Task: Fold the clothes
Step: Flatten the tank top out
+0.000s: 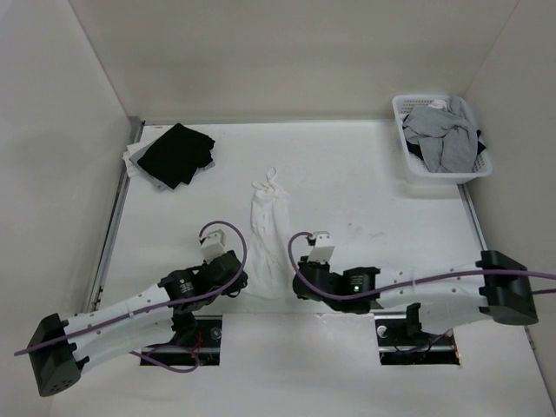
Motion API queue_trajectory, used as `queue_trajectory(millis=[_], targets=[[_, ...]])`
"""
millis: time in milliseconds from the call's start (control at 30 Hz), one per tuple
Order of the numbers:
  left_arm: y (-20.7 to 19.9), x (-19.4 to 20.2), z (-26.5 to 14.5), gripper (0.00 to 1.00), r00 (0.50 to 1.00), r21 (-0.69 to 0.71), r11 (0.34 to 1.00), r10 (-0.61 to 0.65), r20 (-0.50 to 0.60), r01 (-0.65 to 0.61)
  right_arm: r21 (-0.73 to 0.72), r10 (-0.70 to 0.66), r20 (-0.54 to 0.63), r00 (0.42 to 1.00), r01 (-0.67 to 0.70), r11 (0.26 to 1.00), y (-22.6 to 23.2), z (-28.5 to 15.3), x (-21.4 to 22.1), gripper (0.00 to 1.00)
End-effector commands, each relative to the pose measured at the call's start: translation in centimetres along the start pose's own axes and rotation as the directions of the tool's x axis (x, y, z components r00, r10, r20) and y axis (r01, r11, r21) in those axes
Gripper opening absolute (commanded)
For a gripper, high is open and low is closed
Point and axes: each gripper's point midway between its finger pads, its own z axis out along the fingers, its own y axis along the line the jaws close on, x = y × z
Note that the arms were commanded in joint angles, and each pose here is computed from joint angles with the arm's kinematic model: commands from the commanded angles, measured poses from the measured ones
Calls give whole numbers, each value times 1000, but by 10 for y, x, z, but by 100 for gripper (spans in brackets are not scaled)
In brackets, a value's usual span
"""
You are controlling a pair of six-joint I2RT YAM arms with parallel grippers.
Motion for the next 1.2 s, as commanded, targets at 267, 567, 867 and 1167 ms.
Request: queue_trajectory(millis=[267,567,867,1167], targets=[[-8,-3,-8,33,1000,-21,1000,-10,2,10,-93,324,153,934,-313,945,-71,-39,-37,5],[-6,12,1,32,999,-55,998,23,-35,-25,-43,439,182,880,-439,897,-116,-40,-29,4],[-21,15,0,7,998,-13,999,33,-60,-34,-85,409,248,878,-401,912,-110,-42,-63,4],[-99,-146,-87,1,940,307,951,-138,311,38,-231,361,450,817,-283,931,-76,-110,-174,1]])
